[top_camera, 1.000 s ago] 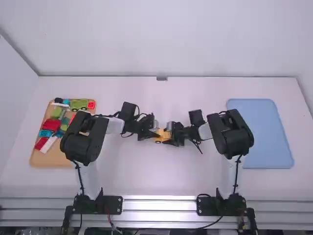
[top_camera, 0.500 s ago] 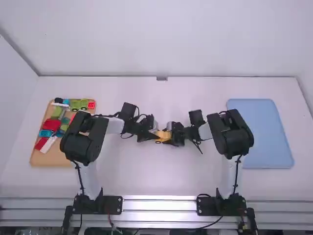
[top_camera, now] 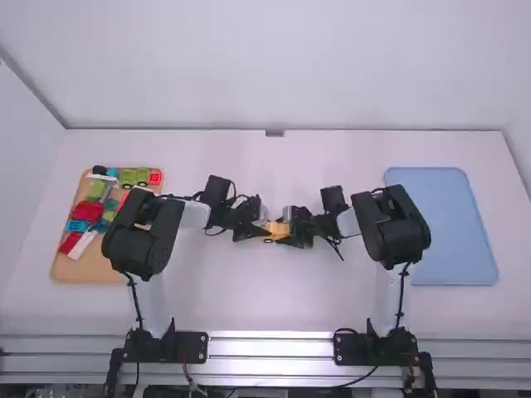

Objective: Assemble lego blocks to make yellow taxi

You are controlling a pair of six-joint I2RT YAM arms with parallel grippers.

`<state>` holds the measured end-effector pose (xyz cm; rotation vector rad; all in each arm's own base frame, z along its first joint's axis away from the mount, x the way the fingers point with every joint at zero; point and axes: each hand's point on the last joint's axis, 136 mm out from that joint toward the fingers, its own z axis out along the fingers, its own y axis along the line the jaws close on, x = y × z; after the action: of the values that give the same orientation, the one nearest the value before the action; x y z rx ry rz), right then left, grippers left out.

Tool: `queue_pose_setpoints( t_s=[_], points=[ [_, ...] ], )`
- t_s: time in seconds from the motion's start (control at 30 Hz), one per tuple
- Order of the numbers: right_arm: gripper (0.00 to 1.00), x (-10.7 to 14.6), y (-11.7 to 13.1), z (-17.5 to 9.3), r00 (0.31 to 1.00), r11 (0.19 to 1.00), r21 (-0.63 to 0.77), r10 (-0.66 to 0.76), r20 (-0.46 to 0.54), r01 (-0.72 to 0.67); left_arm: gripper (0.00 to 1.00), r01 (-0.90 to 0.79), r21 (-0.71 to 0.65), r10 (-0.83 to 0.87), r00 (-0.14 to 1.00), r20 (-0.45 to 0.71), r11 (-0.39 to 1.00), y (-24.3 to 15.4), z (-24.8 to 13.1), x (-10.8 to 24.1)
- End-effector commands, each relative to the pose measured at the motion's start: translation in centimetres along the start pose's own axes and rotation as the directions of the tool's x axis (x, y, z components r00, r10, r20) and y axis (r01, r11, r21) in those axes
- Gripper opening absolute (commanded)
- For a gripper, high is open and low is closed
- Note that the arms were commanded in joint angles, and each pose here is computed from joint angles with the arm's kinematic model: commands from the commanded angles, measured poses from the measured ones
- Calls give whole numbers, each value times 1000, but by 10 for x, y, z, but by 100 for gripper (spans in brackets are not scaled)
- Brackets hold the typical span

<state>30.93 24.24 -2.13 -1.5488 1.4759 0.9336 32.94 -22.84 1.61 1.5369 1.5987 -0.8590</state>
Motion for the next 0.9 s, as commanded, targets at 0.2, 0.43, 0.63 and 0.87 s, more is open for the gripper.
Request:
queue_pose_setpoints(
  t_s=[0.2,0.43,0.63,0.87],
  points=[
    [45,15,7,3,998,1000,0,30,-51,-30,42,33,26,-33,999,-5,999,-11,4,8],
    [45,15,7,3,998,1000,1,29,-51,-29,39,32,24,-32,999,-2,999,-10,3,7],
    [45,15,7,3,998,1000,1,30,-51,-30,20,28,10,-28,1000,10,1000,-5,5,3],
    [45,14,9,5,998,1000,-6,26,-51,-26,12,1,-9,0,1000,19,1000,0,5,0]
  ],
)
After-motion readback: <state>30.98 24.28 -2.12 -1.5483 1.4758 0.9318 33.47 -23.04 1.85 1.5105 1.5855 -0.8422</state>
